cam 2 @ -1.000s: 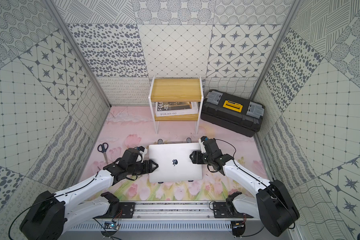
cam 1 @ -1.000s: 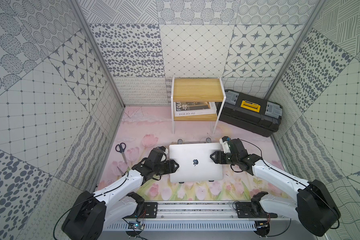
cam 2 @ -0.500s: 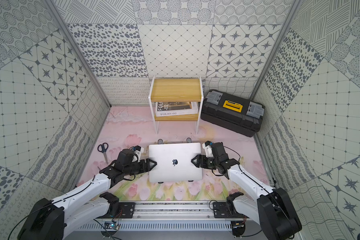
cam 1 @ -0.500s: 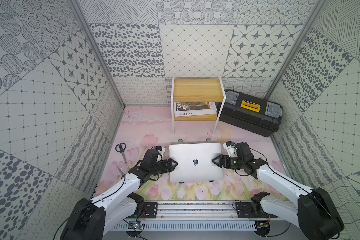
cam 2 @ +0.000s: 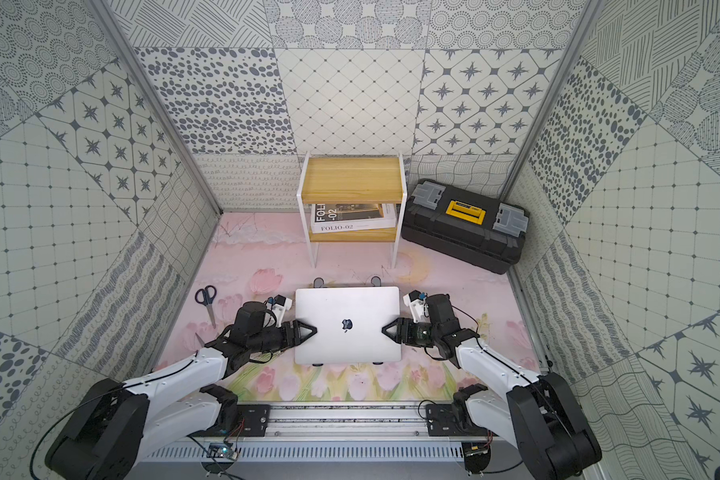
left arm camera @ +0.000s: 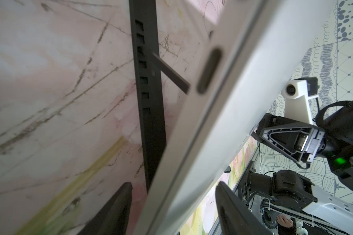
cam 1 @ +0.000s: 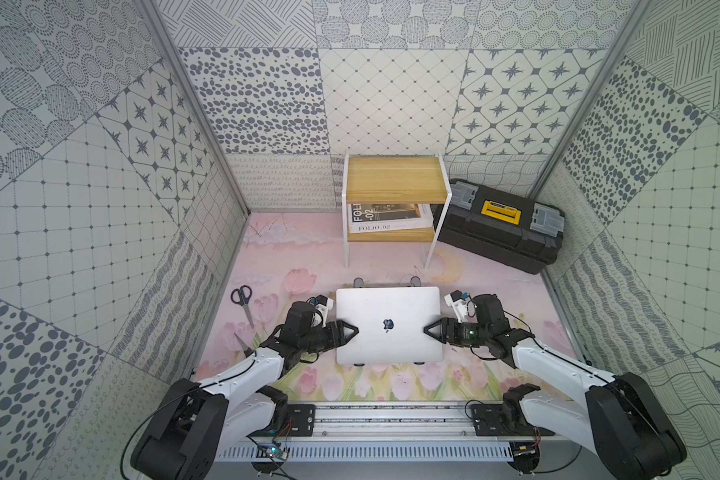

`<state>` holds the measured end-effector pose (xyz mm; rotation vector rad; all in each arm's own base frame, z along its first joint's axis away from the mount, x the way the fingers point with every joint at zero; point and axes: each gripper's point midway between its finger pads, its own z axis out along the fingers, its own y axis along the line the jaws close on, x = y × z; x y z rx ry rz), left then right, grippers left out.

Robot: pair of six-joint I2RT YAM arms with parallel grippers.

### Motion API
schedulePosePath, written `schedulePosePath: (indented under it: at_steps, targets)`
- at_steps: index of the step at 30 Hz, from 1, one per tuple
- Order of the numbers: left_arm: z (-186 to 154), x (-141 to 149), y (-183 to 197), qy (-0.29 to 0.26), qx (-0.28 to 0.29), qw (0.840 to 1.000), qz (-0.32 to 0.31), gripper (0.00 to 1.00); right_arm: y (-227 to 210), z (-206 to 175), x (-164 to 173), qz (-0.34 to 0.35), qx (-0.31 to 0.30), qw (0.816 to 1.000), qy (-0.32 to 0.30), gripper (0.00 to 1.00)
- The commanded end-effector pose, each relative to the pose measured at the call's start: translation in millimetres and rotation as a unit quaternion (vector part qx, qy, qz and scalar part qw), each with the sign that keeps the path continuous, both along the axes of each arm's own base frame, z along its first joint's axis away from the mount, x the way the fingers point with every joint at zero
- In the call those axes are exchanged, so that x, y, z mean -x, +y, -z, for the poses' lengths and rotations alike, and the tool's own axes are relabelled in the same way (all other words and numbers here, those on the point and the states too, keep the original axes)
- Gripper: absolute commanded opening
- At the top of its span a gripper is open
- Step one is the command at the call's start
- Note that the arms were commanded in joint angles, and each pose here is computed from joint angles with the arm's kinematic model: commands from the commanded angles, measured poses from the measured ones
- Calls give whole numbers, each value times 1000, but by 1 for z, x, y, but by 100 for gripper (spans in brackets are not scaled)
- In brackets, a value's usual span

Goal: Close the laptop lid and set it aside
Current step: Pick up the laptop from the computer stand.

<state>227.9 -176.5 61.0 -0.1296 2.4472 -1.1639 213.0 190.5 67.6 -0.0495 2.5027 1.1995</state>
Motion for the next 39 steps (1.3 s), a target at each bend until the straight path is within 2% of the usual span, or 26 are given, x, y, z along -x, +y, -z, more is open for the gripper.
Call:
schedulePosePath:
  at_steps: [1, 5, 11, 21, 25, 30, 37, 39]
  targets:
    - [-32, -6, -20, -40, 69, 996, 42, 63, 19, -38, -5, -33, -71, 996, -50, 58]
    - [-36, -7, -19, -36, 65, 996, 40, 60, 19, -51, -1, -36, -80, 994, -58, 56]
    - [-46, -7, -13, -41, 45, 998, 25, 61, 20, -80, 8, -48, -101, 991, -76, 55]
    - [-53, -9, -9, -38, 26, 999, 21, 64, 30, -135, 39, -100, -177, 975, -88, 55]
    - [-51, -11, -9, -37, 24, 999, 17, 65, 29, -131, 34, -80, -170, 980, -66, 53]
    - [-48, -12, -6, -36, 15, 999, 8, 65, 29, -121, 24, -50, -152, 986, -49, 42]
    - [-53, -12, 0, -37, 6, 999, -10, 67, 28, -126, 18, -35, -149, 987, -47, 13]
    - [-62, -13, 3, -45, 4, 999, -18, 68, 28, -130, 19, -35, -153, 987, -46, 9]
